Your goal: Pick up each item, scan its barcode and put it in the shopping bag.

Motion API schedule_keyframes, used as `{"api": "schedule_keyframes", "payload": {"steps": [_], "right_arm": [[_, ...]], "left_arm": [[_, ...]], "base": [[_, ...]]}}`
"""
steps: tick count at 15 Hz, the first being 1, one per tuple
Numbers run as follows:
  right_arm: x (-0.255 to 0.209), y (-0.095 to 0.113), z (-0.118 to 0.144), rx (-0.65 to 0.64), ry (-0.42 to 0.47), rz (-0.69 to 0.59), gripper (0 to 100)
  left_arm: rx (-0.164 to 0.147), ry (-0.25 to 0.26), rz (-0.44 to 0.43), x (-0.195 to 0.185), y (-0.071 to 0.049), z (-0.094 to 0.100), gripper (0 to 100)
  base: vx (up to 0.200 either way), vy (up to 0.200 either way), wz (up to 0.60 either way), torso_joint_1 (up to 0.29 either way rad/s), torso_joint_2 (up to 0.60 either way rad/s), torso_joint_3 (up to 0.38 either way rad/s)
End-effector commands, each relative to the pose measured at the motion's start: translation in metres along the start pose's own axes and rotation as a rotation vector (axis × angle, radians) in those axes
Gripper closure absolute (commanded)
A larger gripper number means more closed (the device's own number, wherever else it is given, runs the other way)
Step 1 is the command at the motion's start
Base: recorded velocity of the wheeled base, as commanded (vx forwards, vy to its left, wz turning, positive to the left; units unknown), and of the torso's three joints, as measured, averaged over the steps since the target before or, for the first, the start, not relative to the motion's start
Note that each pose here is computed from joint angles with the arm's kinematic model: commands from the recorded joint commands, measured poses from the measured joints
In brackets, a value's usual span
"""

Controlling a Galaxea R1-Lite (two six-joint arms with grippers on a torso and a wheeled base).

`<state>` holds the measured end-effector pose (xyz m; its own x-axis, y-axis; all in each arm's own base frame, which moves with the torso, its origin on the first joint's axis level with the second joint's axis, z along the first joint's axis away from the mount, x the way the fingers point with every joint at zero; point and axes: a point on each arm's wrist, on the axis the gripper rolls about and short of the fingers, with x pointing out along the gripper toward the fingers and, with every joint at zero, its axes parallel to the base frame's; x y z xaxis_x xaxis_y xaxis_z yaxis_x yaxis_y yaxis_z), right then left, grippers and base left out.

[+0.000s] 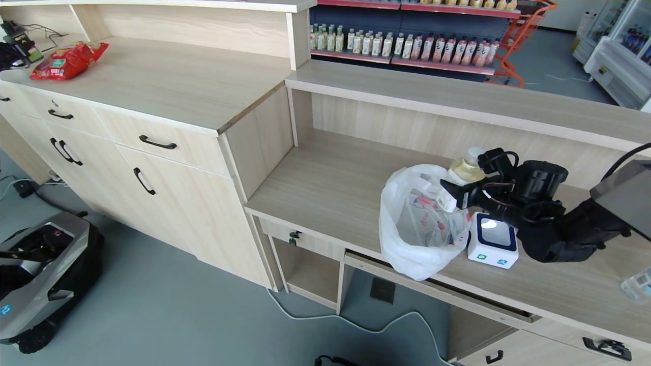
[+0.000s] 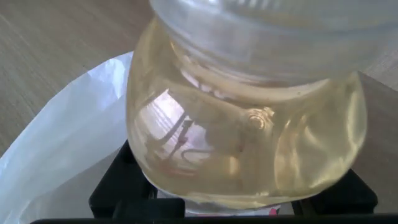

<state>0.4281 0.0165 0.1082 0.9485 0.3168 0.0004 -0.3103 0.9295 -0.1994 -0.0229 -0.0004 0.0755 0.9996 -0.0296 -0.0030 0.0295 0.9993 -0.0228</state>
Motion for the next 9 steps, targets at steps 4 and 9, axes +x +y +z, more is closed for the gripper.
{"api": "schedule_keyframes", "payload": {"steps": [4,9], "right_arm": [[0.029,0.019,-0.031,-0.025,0.016,0.052,100],[0.051,0.017,-0.040,-0.035,-0.019,0.046,100]], "left_arm": [[0.000,0.000,0.000,0.000,0.000,0.000,0],[0.000,0.000,-0.001,0.000,0.000,0.000,0]], "base": [[0.000,0.000,0.00,0.000,0.00,0.000],[0.000,0.000,0.00,0.000,0.00,0.000]]}}
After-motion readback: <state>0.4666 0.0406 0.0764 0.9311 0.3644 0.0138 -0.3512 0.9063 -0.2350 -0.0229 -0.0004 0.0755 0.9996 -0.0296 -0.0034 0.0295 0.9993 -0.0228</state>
